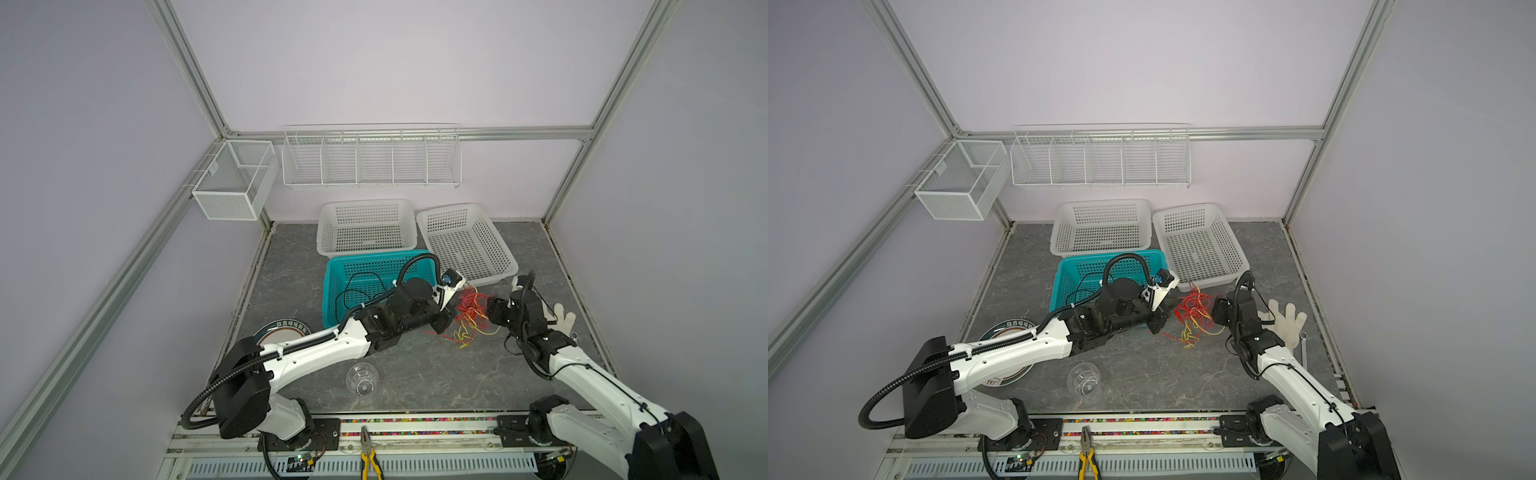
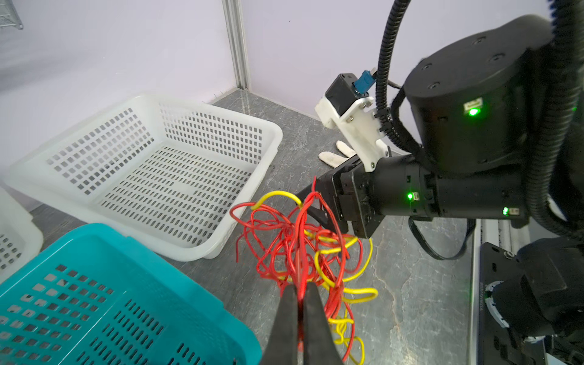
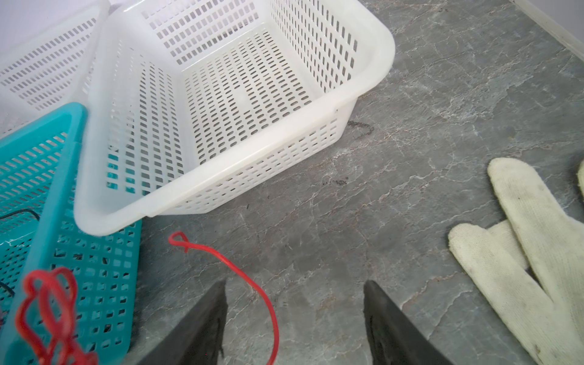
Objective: Untangle the cables
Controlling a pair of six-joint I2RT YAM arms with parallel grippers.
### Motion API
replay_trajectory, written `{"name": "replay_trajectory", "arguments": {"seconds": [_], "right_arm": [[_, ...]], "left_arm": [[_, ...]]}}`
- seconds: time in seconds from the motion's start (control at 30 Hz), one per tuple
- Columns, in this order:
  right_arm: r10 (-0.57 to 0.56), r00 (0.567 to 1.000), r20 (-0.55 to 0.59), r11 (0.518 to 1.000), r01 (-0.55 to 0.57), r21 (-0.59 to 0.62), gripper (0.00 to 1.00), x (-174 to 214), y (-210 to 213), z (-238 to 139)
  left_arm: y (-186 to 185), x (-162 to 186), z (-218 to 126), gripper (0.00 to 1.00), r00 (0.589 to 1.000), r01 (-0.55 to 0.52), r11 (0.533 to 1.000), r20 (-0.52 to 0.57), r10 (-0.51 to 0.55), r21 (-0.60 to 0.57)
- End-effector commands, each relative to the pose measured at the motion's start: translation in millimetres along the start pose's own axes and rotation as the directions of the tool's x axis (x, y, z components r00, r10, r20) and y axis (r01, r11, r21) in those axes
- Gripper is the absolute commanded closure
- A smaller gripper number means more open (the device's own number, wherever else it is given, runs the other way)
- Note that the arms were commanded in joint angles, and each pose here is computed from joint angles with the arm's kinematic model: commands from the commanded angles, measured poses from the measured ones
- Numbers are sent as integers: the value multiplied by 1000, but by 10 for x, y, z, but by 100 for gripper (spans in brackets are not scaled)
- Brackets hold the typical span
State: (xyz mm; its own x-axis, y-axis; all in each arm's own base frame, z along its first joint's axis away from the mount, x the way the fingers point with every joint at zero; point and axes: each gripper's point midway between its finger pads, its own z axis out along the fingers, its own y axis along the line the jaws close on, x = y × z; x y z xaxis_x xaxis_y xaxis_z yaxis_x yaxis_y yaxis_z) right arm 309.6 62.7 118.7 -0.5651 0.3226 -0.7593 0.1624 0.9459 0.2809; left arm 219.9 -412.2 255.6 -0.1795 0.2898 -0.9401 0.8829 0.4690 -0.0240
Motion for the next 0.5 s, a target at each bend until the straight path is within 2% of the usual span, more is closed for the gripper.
{"name": "replay_trajectory", "arguments": {"seconds": [0.0,0.23,0.33,0.47], "right_arm": [[40,996,-84,963,-17,268,31,372,-683,46],[39,992,-116,966,-8,258,30,407,-670,69],[28,991,-131,978,0,209,30,379,-568,57],[-18,989,-146,996,29,78,30,307,-286,-7]], "left_arm": [[175,-739,-490,100,974,-6,996,226,27,-94],[277,-850,-746,100,965,-10,988,258,50,-152],[282,-756,-650,100,970,-7,989,241,43,-149],[227,-560,-351,100,982,8,994,189,12,-105]]}}
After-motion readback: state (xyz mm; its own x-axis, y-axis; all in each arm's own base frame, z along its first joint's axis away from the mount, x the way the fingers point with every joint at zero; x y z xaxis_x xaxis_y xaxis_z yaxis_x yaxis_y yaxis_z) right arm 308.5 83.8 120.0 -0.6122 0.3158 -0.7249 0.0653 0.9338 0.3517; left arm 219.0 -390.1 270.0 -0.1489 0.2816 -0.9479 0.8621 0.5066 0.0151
